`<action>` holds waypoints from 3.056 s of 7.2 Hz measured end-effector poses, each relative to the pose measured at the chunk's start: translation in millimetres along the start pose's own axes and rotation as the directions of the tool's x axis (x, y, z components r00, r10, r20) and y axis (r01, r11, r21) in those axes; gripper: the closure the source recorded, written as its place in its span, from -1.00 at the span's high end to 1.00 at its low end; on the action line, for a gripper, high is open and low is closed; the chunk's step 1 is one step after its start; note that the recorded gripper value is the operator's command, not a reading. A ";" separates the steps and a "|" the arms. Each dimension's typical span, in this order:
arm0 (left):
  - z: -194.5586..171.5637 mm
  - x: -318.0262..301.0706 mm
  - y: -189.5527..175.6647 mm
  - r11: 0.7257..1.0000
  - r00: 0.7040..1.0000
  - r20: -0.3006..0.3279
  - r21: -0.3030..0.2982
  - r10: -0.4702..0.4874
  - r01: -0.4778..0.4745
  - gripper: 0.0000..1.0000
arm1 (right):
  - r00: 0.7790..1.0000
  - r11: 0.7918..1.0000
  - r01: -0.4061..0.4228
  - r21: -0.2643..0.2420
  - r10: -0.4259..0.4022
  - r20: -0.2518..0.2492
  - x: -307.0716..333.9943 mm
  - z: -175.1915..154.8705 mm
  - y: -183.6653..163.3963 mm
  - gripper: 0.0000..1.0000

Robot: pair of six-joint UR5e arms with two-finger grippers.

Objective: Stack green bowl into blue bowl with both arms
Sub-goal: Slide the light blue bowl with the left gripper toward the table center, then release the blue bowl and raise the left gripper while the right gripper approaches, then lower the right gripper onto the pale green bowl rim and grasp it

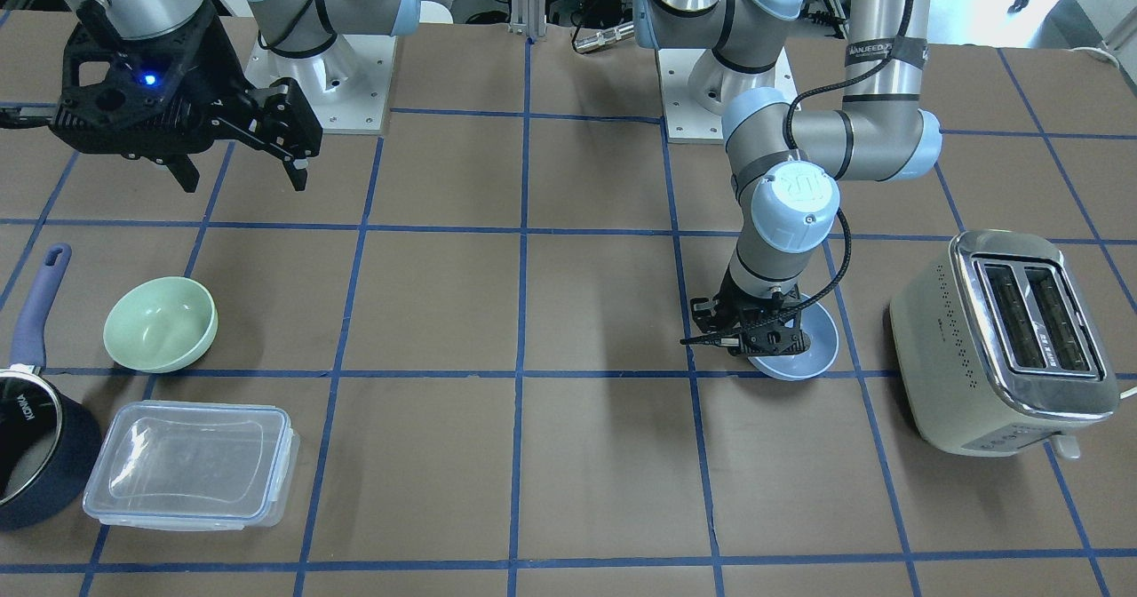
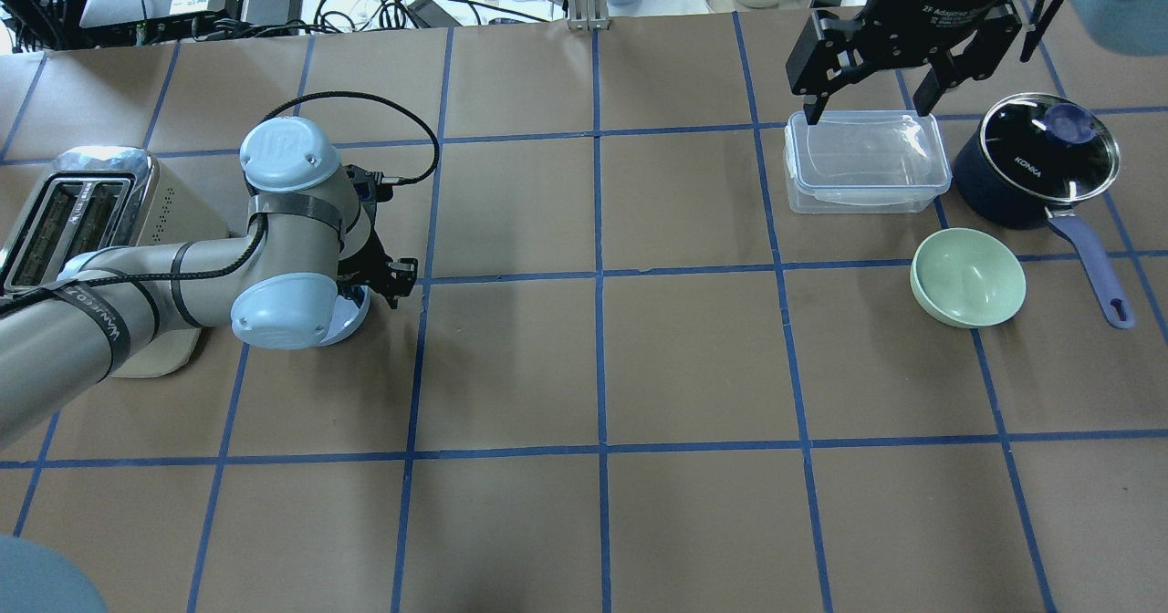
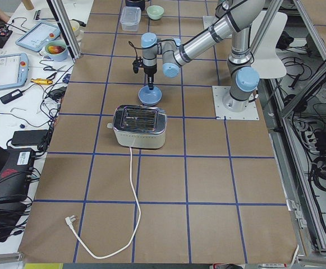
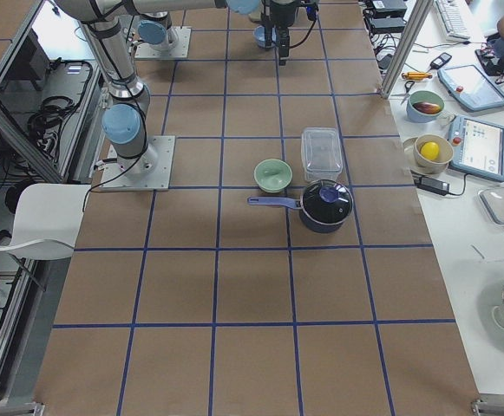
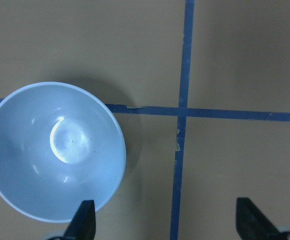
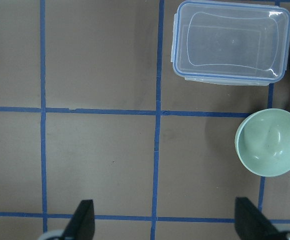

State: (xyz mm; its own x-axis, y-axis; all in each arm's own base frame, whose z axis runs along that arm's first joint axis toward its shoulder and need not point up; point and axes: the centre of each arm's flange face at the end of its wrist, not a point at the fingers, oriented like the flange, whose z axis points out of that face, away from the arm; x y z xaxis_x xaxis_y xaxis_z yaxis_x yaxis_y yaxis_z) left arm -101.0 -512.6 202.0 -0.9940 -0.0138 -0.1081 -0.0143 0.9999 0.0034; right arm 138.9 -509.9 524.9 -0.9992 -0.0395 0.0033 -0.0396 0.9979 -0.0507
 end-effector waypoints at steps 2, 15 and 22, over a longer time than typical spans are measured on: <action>-14.0 17.2 0.9 0.999 0.999 0.032 0.031 -0.022 0.021 -1.00 | 1.000 1.000 0.000 0.001 0.000 0.000 0.0 -0.5 -0.1 1.00; -182.6 147.6 -40.2 0.980 0.981 -0.195 0.198 0.023 0.016 1.00 | 1.000 0.997 -0.027 -0.074 0.027 0.004 81.1 39.0 -20.1 1.00; -317.5 -13.7 12.3 0.987 0.993 -0.114 0.164 0.015 0.004 1.00 | 0.977 0.962 -0.212 -0.174 0.212 -0.017 268.3 229.1 39.2 0.93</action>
State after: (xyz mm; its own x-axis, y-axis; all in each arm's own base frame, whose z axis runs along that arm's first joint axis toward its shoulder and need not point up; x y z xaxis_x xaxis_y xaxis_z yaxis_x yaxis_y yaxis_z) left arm -121.9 -501.6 519.2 -1.0000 0.0005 0.0061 -0.0005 0.9872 -0.1596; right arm -131.1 -493.0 295.1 -0.9847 0.1739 0.0095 0.1738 0.9769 0.1246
